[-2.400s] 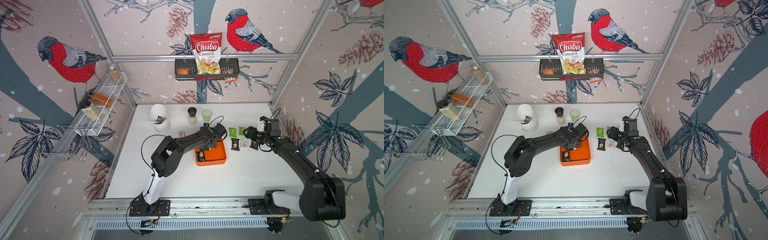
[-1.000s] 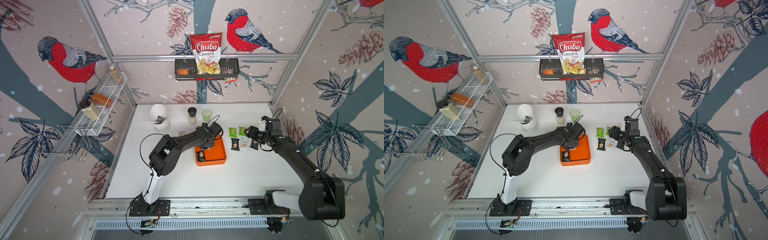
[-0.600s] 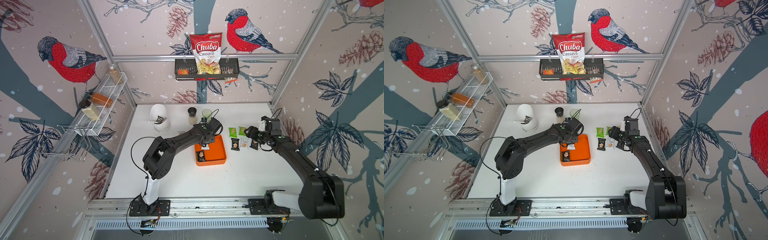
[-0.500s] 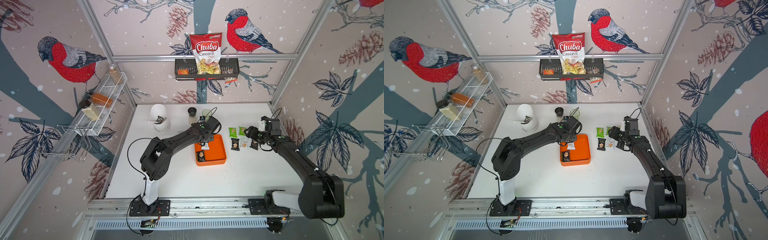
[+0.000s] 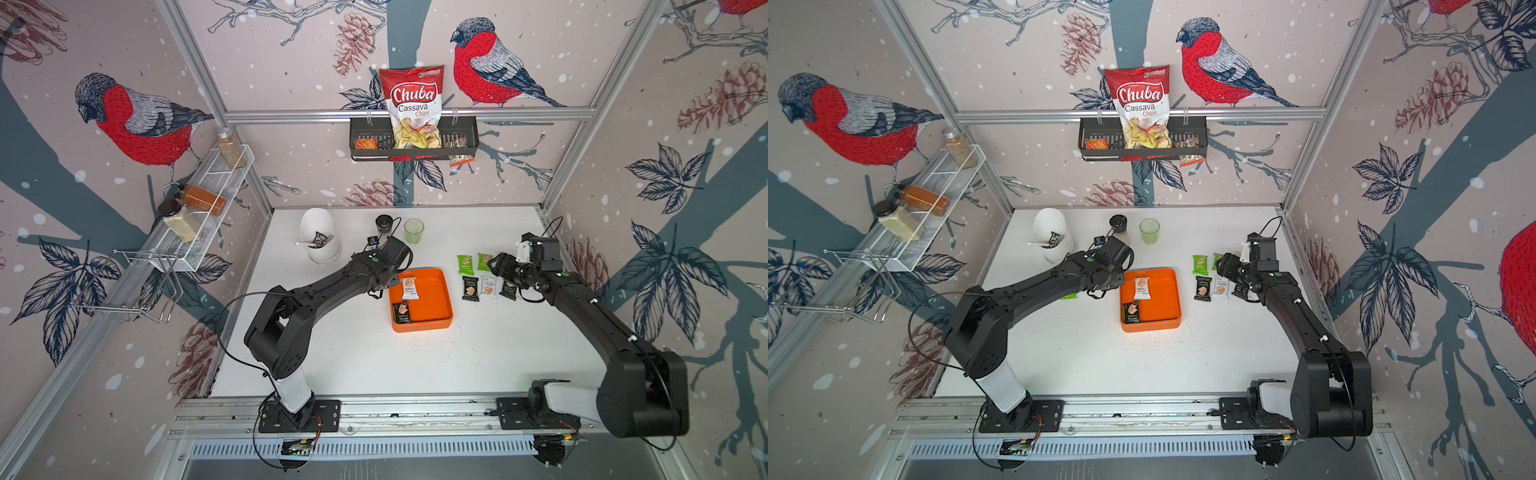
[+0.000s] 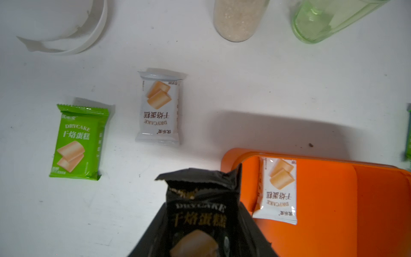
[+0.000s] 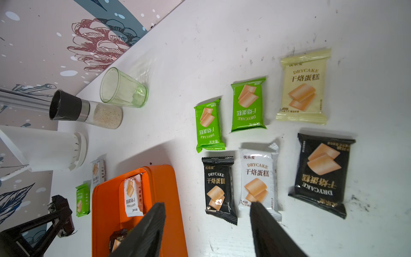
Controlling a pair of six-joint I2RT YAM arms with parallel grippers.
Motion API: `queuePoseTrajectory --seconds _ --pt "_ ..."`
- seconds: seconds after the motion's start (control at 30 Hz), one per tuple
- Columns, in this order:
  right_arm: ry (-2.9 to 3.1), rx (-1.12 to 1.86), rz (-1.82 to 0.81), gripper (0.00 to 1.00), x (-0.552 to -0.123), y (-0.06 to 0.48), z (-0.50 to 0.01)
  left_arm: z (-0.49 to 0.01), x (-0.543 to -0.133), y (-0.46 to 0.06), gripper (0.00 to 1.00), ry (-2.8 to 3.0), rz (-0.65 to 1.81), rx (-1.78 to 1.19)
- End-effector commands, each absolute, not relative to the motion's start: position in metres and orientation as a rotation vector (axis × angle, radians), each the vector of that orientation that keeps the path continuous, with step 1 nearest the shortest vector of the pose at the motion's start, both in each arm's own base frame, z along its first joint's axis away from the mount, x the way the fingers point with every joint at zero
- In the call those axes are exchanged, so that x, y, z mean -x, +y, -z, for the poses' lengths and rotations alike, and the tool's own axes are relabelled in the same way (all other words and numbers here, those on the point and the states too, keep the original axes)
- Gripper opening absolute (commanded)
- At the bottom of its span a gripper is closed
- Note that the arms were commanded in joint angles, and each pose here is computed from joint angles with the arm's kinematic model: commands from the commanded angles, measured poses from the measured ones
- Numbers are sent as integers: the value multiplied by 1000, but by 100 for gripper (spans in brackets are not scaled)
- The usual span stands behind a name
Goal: Take the cookies out of the storage box
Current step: Place the cookie at the center of the board.
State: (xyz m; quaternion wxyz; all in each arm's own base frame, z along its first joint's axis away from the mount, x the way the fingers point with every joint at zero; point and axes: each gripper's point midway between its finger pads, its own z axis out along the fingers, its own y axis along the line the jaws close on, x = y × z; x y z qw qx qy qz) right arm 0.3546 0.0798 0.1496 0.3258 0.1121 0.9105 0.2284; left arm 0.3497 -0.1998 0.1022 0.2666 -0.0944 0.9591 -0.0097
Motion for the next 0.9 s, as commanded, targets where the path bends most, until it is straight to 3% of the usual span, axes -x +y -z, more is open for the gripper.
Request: queuePoseTrajectory --seconds 0.0,0.87 --pt "2368 -283 -603 66 -357 81 -153 -98 -351 -190 41 2562 18 272" --pt "2371 -284 -582 66 -357 78 -153 -16 -324 -182 42 2710 -28 237"
